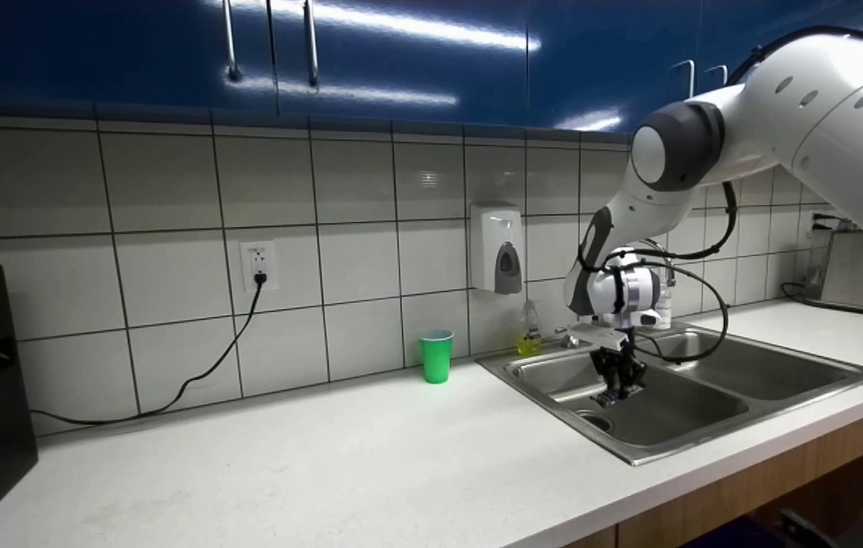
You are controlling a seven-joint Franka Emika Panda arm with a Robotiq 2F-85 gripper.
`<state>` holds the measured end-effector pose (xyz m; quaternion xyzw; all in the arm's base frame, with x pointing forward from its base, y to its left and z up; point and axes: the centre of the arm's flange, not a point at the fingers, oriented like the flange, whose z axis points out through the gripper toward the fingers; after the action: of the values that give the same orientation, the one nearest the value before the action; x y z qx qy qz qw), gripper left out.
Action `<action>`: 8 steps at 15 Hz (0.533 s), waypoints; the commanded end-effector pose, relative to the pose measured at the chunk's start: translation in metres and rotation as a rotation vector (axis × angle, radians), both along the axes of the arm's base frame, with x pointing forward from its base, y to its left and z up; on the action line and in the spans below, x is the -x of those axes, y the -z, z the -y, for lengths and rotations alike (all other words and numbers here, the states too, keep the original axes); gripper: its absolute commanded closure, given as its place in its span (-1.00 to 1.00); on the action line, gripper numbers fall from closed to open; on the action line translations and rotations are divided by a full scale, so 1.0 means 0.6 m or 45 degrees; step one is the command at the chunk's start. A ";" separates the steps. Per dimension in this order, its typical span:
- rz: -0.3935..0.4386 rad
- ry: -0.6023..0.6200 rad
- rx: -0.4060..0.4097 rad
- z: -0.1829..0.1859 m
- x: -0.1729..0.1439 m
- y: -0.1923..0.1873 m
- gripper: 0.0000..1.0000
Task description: Move the protein bar to the left counter top from the sink
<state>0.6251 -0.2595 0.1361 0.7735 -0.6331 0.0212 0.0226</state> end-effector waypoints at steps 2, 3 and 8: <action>0.051 -0.120 0.025 -0.024 0.028 -0.100 0.84; 0.052 -0.166 0.034 -0.028 0.031 -0.112 0.84; 0.023 -0.524 0.081 -0.053 0.064 -0.159 0.84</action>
<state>0.6151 -0.2424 0.2072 0.8495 -0.5245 0.0469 0.0314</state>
